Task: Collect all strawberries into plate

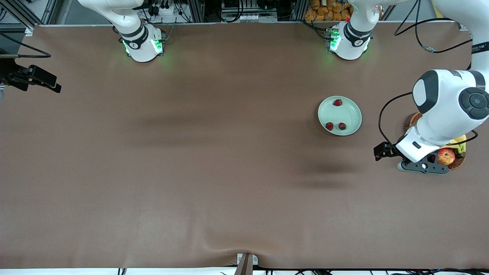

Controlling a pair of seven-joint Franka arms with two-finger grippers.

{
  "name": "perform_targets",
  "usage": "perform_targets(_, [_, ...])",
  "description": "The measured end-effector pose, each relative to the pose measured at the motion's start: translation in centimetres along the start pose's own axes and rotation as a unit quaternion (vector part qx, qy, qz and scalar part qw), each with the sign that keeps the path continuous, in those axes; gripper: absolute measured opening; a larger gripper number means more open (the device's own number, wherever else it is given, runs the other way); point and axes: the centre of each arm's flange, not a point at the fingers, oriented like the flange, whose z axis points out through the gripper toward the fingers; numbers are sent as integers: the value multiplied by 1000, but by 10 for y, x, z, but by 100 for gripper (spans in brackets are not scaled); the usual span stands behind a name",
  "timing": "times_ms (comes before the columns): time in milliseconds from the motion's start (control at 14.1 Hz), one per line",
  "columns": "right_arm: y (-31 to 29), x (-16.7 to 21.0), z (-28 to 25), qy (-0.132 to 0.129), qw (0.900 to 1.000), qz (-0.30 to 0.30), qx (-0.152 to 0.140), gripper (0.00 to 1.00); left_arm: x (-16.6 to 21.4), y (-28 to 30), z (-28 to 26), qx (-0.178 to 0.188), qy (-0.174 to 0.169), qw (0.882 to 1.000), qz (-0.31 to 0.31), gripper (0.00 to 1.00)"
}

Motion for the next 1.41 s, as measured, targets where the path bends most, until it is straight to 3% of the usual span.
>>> perform_targets(283, [0,0,0,0,1000,0,0,100,4,-2,-17,14,5,1000,0,100])
perform_targets(778, [0,0,0,0,1000,0,0,100,2,-8,-118,18,-55,998,-10,100])
perform_targets(1414, [2,1,1,-1,1000,2,0,100,-55,-25,-225,12,-81,996,-33,100])
